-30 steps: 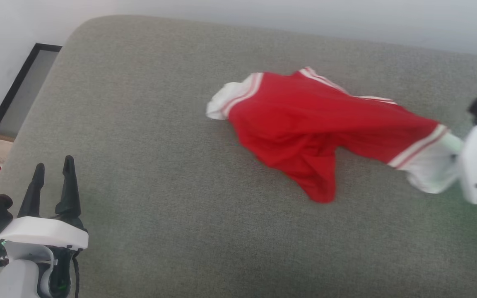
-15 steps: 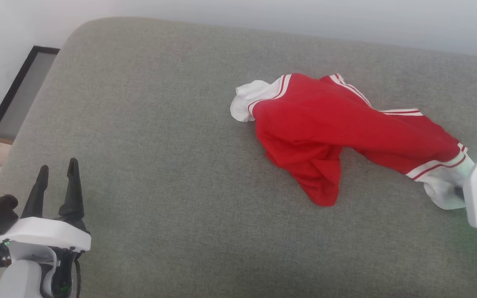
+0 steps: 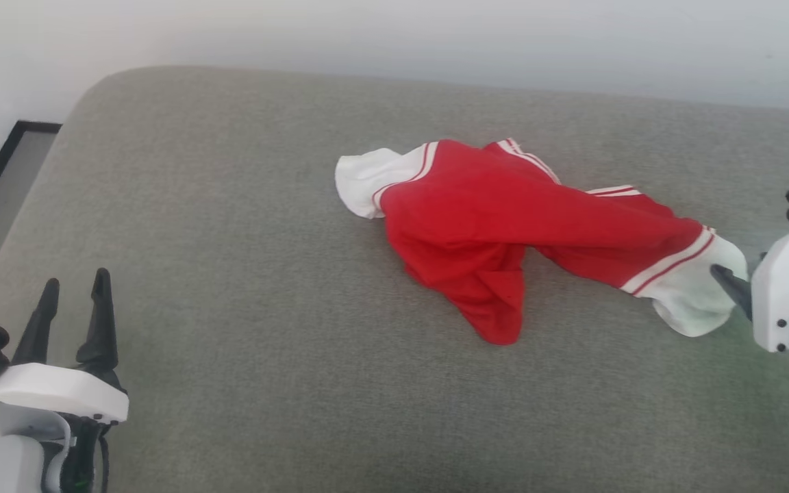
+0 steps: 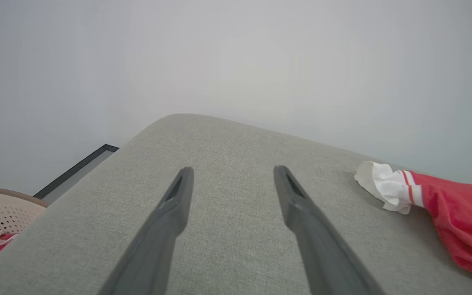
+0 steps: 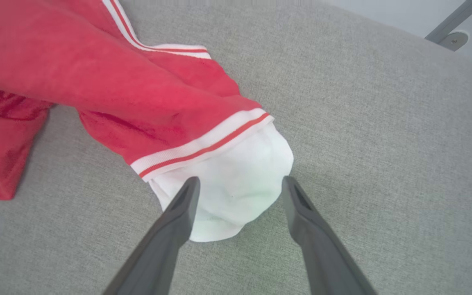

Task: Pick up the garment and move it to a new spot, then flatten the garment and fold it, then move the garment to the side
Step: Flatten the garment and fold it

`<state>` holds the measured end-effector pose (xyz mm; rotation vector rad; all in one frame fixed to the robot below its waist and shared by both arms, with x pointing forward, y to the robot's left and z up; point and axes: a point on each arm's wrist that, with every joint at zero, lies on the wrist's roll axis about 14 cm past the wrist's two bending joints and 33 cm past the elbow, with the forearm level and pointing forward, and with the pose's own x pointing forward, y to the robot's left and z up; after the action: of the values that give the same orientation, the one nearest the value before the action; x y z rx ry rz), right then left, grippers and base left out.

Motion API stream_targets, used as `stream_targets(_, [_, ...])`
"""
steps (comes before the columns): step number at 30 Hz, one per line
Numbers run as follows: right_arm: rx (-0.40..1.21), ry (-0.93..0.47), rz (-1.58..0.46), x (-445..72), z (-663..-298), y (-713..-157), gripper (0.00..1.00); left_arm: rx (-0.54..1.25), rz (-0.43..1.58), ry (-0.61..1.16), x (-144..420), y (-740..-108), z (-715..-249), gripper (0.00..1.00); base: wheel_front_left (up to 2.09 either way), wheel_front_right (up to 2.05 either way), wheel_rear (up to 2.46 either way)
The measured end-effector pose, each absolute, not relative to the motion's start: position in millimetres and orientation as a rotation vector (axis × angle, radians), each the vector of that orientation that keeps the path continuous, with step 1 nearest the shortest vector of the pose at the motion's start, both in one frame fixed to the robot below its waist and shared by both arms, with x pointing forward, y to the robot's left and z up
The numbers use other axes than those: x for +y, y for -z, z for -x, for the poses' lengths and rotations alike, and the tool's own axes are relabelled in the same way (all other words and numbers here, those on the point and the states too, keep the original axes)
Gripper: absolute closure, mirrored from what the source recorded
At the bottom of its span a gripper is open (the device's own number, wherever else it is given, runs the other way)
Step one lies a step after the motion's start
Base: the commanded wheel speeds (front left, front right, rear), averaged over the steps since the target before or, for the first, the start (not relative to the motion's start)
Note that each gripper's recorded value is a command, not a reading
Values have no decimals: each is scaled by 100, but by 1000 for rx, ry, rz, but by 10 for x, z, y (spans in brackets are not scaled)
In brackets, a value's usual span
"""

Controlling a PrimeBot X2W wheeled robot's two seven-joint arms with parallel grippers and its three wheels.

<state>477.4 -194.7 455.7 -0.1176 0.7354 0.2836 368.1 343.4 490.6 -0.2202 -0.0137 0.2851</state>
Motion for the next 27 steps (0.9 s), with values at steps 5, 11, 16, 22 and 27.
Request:
stream_targets(5, [652, -273, 80, -1952, -4714, -4727, 0, -9, 207, -233, 3336, -4971, -3824, 0, 0, 0, 0])
stream_targets(11, [532, -231, 22, -2010, -4637, -4874, 0, 2, 185, -155, 3191, -5089, -4093, 0, 0, 0, 0])
stream_targets(16, [414, -173, -13, -2113, -4591, -5000, 0, 52, 160, -73, 3007, -5137, -4366, 0, 0, 0, 0])
stream_targets(22, [252, -87, -47, -2259, -4545, -5171, 0, 140, 144, 30, 2733, -5161, -4723, 0, 0, 0, 0])
stream_targets(27, [177, 0, -78, -2433, -4442, -5186, 0, 261, 121, 133, 2401, -5095, -4993, 0, 0, 0, 0])
